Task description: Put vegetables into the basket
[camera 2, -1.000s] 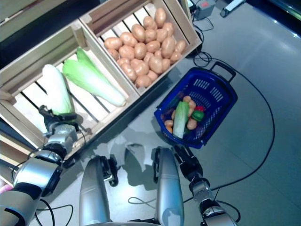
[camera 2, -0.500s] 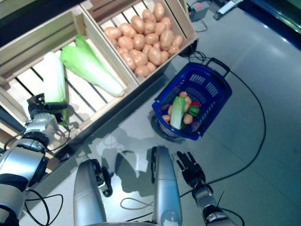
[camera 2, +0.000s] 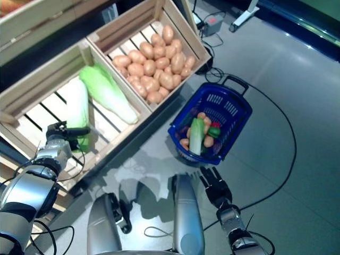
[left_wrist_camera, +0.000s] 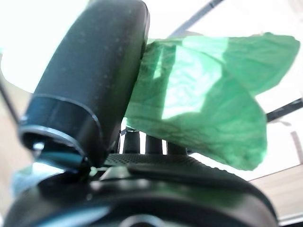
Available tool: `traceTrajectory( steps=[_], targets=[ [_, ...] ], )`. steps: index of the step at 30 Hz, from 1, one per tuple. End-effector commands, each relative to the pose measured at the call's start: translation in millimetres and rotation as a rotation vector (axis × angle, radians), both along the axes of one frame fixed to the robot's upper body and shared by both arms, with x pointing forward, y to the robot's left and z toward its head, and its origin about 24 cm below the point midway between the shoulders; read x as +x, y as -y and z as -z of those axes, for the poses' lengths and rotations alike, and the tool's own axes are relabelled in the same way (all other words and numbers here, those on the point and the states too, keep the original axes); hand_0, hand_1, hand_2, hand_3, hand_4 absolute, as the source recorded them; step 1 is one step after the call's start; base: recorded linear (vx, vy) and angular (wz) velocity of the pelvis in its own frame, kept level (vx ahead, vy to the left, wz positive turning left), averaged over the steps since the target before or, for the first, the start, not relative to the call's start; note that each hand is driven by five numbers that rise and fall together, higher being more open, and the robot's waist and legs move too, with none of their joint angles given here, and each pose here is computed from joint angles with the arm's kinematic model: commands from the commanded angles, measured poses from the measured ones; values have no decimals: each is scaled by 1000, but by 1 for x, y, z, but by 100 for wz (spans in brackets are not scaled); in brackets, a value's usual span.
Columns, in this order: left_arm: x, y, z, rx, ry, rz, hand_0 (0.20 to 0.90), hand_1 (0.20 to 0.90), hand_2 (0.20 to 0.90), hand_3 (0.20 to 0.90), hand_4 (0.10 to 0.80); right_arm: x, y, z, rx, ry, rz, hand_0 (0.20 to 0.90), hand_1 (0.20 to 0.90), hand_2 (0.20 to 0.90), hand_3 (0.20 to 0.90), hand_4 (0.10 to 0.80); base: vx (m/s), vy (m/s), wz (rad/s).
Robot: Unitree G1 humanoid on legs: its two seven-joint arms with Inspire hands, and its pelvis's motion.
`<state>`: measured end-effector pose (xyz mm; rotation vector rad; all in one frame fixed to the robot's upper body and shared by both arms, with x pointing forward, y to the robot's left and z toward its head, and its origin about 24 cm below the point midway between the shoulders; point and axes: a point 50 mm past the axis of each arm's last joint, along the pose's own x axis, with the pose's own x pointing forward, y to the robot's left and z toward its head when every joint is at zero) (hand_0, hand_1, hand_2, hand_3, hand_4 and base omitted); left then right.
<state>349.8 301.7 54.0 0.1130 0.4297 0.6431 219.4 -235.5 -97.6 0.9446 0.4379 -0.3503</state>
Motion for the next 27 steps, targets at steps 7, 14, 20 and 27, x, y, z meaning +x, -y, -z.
traceTrajectory(
  steps=[7,14,20,27],
  targets=[
    [-11,8,3,27,258,-126,300,300,300,300,400,11,-13,-18,-9,138,105,900,900,900,900,800,3,-29,-2],
    [-26,55,26,-56,380,-18,300,300,300,300,400,18,-41,-30,-9,190,72,900,900,900,900,800,64,-48,1],
    [-40,95,10,-132,562,281,300,300,300,300,400,28,-62,-61,-86,340,-45,900,900,900,900,800,39,-19,2],
    [-60,104,-8,-161,635,580,300,300,300,300,400,42,-54,-98,-334,492,-210,900,900,900,900,800,92,-26,1]
  ],
)
